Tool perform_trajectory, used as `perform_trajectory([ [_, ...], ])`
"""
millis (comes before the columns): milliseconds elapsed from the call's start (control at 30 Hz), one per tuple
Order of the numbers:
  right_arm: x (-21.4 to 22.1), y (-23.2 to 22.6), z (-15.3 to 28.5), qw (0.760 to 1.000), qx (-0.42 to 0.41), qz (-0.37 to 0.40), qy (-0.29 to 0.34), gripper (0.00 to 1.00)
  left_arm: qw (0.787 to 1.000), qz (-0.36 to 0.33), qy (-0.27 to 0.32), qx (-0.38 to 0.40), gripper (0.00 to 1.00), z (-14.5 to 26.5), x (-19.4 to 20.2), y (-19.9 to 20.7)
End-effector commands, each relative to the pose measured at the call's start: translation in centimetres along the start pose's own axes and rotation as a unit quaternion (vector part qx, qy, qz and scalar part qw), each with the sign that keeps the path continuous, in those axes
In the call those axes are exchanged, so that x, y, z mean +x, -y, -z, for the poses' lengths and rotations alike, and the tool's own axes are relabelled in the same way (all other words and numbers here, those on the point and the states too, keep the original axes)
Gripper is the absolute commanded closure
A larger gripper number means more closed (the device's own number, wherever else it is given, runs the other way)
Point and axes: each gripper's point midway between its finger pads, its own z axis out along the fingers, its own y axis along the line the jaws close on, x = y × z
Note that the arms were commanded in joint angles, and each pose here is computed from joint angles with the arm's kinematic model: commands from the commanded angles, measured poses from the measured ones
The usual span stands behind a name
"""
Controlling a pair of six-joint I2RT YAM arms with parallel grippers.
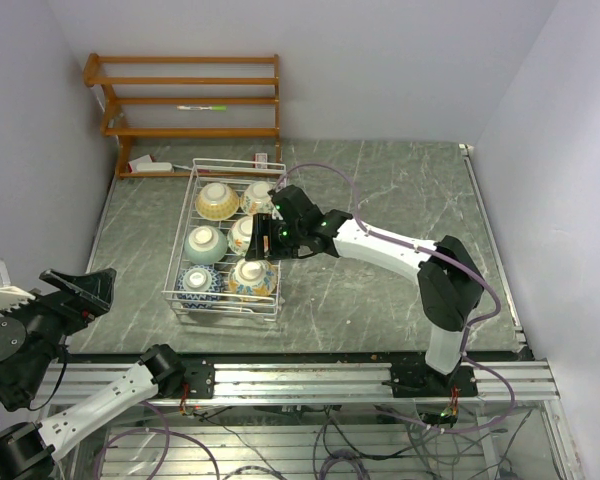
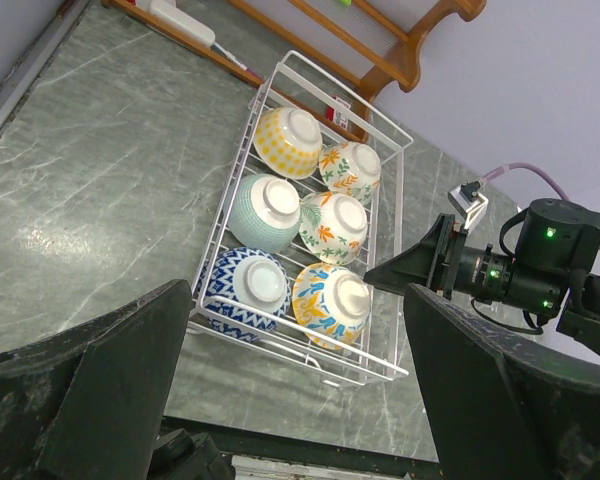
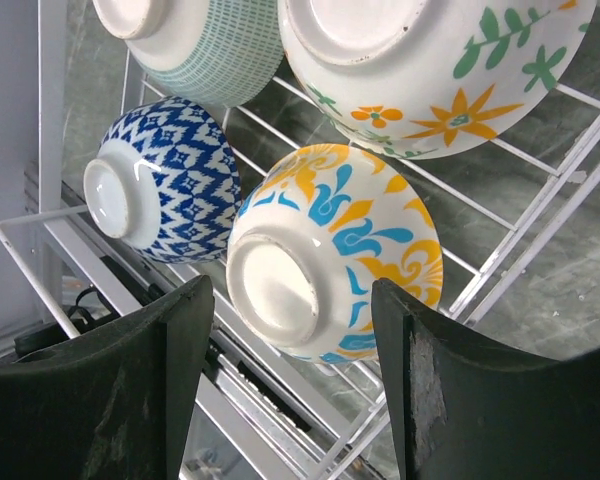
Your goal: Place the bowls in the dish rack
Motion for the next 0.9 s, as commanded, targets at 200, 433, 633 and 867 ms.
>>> perform_trajectory([
  [200,-2.1,0.9,1.9,0.996,0.074,0.049,0.009,0.33,1.0,-0.016,-0.007,-0.011,0.01,-0.2,0.0,0.1],
  [433,-5.5,1.0,7.6,0.981,0.154,0.105,0.045,0.0,0.998,-0.046,-0.047,-0.016,0.01,-1.2,1.6,1.3],
  [633,-5.7,3.0,13.6,0.969,0.206,0.117,0.076,0.0,0.992,-0.08,-0.094,0.008,0.01,-2.4,4.1,3.7],
  [867,-4.9,7.2,19.5,0.951,0.279,0.071,0.111,0.0,0.99,-0.088,-0.105,0.041,0.01,-3.6,5.3,6.3],
])
